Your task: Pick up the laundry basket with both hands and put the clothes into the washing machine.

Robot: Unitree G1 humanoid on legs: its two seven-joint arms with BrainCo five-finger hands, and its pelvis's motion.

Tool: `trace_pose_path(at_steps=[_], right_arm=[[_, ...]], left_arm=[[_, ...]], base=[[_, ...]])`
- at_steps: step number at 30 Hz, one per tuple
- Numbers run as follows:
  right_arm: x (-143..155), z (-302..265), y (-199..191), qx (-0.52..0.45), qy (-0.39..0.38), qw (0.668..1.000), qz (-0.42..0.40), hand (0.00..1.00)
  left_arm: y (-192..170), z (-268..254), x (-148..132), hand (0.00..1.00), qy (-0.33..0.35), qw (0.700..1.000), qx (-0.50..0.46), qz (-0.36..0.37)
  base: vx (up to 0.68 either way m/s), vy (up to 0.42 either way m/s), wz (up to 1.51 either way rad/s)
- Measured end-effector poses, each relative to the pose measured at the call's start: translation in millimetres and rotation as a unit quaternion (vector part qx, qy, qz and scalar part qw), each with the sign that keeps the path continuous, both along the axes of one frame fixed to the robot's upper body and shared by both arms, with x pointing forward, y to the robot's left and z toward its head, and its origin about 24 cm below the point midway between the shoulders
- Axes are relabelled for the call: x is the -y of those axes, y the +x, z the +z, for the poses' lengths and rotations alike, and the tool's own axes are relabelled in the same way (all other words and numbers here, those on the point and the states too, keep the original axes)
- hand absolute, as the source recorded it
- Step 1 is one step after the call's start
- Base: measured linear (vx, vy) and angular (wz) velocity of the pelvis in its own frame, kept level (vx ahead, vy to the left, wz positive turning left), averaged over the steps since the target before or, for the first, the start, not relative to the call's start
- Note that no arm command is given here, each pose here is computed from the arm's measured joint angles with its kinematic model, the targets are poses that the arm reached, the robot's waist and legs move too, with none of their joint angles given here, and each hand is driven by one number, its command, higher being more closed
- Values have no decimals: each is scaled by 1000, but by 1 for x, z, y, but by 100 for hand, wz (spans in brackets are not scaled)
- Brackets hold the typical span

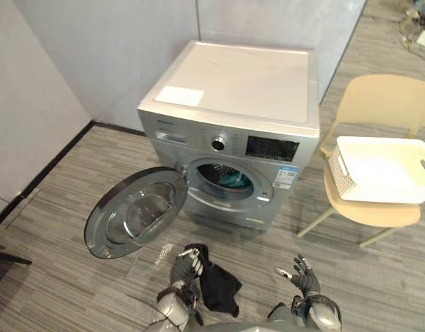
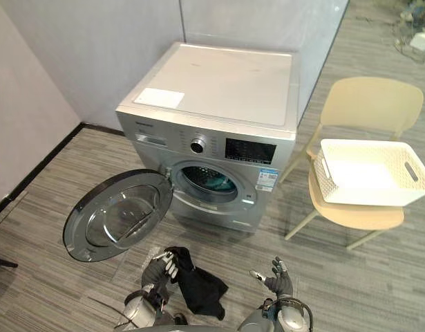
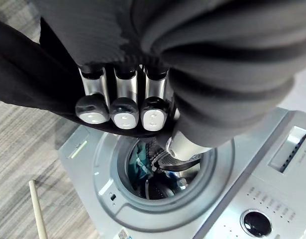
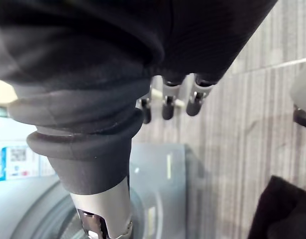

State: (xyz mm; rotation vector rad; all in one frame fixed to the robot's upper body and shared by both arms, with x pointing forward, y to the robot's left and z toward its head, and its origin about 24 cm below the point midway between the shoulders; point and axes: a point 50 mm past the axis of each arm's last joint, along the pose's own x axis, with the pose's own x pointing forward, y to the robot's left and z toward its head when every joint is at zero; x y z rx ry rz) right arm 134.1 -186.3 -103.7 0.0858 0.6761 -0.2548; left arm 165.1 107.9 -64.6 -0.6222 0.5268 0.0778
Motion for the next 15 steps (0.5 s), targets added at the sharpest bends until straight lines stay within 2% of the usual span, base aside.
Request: trace_pose_path(at_steps=[5, 8, 15], right_arm=[[-25, 5, 18, 23, 20, 997, 69, 0], [-43, 15, 37, 56, 41, 992, 102, 0], [-52, 49, 58, 149, 96, 982, 60, 0]], left_arm=[[30, 18, 9, 100, -13, 999, 40, 8], [54, 34, 1, 100, -24, 995, 74, 56], [101, 75, -12, 100, -29, 979, 138, 144]], base=[[49, -8, 26], [-98, -51, -3], [-192, -111, -5]])
